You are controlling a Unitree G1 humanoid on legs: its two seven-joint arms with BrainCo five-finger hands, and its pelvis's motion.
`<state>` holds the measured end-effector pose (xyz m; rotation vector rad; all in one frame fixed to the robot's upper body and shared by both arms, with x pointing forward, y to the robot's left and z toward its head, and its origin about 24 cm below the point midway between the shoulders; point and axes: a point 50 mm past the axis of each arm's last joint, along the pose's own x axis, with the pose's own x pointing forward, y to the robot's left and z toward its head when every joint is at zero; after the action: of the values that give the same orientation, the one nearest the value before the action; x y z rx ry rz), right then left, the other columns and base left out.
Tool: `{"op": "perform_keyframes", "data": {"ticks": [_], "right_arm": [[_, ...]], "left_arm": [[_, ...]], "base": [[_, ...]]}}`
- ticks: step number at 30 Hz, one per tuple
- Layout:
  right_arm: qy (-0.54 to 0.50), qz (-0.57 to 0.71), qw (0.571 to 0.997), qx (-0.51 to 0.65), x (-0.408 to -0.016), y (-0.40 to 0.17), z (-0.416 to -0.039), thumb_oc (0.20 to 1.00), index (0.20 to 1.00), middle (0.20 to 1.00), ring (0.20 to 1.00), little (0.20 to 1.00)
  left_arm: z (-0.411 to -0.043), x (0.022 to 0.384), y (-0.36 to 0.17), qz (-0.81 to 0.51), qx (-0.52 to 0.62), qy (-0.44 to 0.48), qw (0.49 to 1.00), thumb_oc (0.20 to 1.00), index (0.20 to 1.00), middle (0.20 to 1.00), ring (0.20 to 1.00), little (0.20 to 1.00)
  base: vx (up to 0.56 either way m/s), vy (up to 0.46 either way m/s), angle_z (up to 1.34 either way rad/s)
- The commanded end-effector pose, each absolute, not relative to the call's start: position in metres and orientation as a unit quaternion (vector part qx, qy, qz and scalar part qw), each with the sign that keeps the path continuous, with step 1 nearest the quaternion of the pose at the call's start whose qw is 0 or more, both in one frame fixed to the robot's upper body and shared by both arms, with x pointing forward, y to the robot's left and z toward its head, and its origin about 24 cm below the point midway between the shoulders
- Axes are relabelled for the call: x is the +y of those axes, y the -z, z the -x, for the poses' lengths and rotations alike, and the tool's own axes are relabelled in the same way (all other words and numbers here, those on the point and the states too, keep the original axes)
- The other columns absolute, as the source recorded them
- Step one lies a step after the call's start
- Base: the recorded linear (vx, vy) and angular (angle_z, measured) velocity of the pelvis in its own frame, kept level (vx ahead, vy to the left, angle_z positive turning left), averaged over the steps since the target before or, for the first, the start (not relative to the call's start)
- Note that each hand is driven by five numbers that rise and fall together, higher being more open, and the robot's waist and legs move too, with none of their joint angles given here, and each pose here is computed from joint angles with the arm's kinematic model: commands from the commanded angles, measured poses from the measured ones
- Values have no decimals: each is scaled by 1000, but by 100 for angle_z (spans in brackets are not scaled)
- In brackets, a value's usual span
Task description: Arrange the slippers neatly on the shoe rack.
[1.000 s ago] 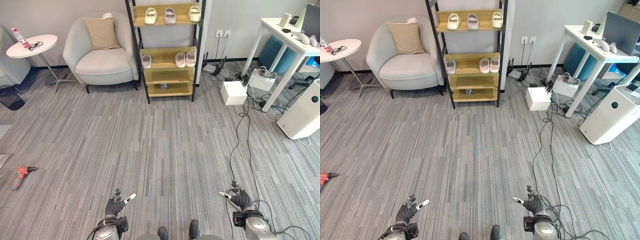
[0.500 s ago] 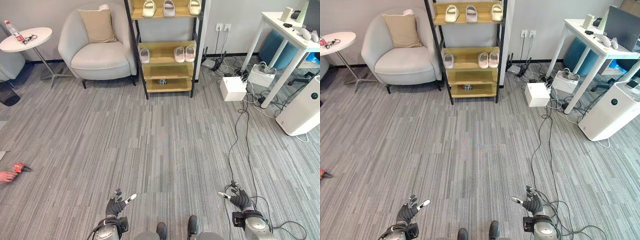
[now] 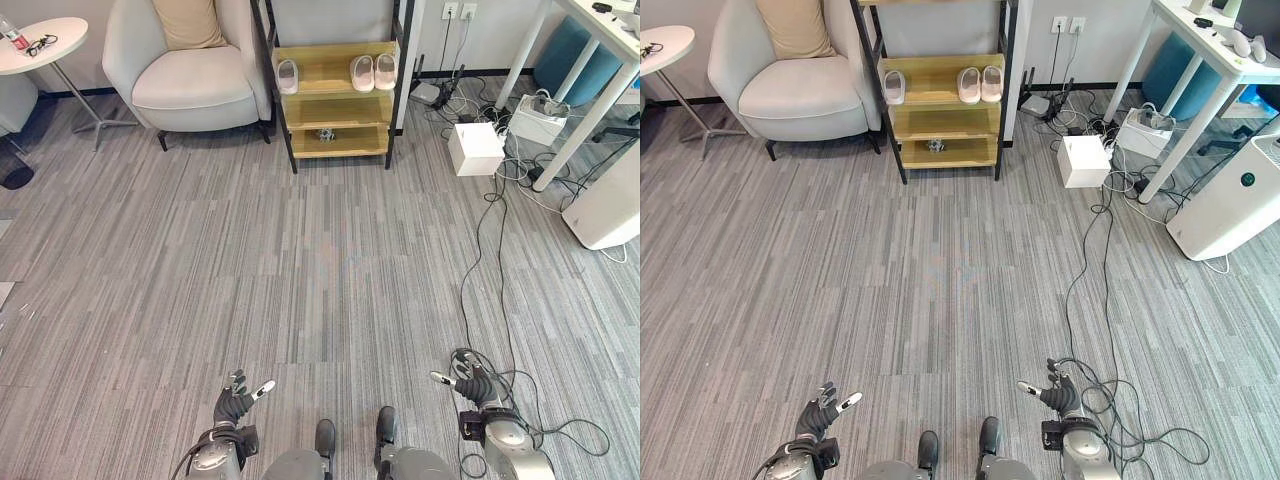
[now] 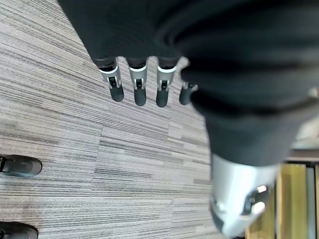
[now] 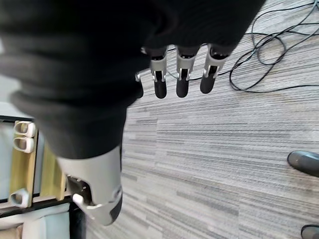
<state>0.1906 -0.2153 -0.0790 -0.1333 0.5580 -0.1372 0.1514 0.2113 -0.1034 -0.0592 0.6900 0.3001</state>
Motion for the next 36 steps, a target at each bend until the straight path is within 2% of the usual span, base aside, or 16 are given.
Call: {"op": "perform_keyframes", "data": {"ticks": [1,14,22,29,36], "right_arm": [[45,61,977,201,-209,54,-209,1000,1000,1000,1000,1000],[51,75,980,177,-213,42,-222,1000,1000,1000,1000,1000],[42,96,976,193,-212,48,-216,1000,1000,1000,1000,1000],[38,94,978,184,-213,44,-222,1000,1000,1000,1000,1000],[63,98,972,205,-231,51,-206,1000,1000,1000,1000,1000]], "left_arm": [[-174,215,85,10,281,-130,951,1000,1000,1000,1000,1000],[-187,215,73,15,247,-132,960,1000,1000,1000,1000,1000],[-189,220,68,10,238,-129,963,1000,1000,1000,1000,1000],[-195,225,62,15,223,-138,965,1000,1000,1000,1000,1000],[-186,219,72,33,246,-139,959,1000,1000,1000,1000,1000]], "base": [[34,18,2],[5,72,2],[18,172,-8],[140,-25,-19],[266,-123,22]]}}
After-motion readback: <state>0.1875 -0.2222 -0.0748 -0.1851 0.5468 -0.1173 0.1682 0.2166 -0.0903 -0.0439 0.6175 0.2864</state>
